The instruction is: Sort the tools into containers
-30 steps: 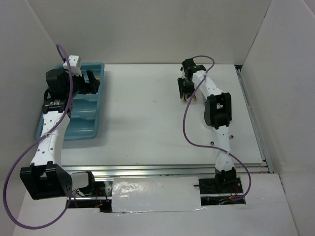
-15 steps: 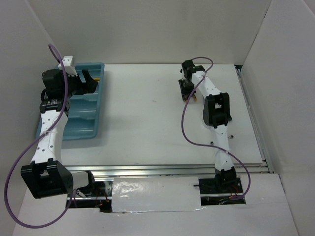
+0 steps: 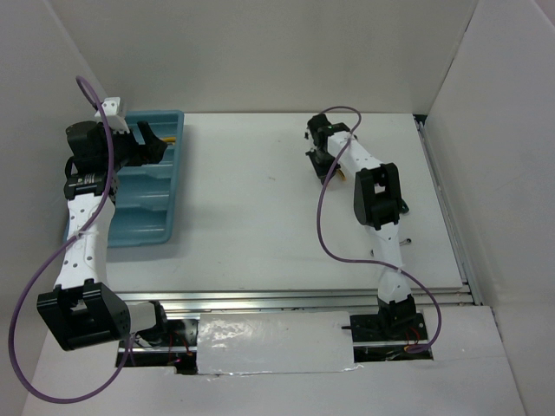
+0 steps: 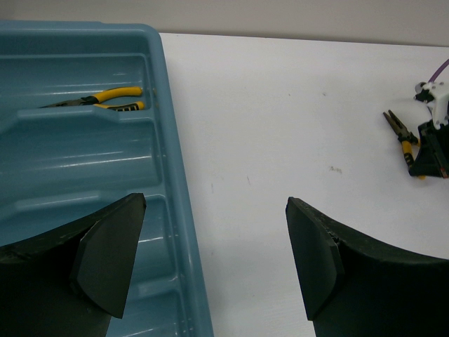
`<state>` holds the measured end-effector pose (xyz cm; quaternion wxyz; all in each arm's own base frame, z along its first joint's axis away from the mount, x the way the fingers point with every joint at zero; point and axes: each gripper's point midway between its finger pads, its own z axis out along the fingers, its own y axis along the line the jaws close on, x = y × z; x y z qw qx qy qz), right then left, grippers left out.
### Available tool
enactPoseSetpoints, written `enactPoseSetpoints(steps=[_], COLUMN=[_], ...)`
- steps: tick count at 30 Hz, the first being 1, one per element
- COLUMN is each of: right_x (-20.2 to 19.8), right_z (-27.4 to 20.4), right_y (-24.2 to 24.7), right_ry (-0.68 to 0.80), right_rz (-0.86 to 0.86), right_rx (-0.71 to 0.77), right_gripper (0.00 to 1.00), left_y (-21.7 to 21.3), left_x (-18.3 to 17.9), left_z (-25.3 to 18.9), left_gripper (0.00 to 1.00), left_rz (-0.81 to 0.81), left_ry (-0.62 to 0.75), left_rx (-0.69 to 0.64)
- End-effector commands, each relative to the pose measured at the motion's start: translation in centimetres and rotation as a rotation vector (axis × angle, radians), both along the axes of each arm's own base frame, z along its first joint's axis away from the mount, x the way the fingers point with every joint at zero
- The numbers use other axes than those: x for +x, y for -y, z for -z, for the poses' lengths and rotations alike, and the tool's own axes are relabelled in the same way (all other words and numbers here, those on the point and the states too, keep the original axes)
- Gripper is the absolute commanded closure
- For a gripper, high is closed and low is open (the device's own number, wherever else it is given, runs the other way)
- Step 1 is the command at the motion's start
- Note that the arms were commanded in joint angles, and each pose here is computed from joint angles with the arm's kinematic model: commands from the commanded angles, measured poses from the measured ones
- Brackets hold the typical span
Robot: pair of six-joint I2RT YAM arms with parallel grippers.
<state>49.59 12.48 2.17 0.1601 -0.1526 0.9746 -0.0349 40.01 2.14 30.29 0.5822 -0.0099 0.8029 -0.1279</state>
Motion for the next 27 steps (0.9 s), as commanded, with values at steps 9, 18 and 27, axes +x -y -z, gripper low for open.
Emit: enactPoseSetpoints(steps=[9,18,27], right_x=[-14.7,-28.8,-30.3], right_z=[-12.0,-8.1,-3.7], right_y=[-13.0,-21.0,-24.5], right_ry=[0.107,-0.010,-0.053], right_rz=[-0.488,-0.849,-0.905], right_rx=[0.164,0.199,0.142], right_gripper=[1.00,1.00,0.90], left_y=[-1.3,-2.8,-2.2], left_x=[-1.4,-1.8,-2.5], left_z=[-4.1,-3.8,-1.9], left_gripper=[0.06,0.08,0.11], left_rz=[-0.006,0.028,0.104], left_ry=[0.115,0.088,0.028], left_rx=[0.032,-0.032,0.005])
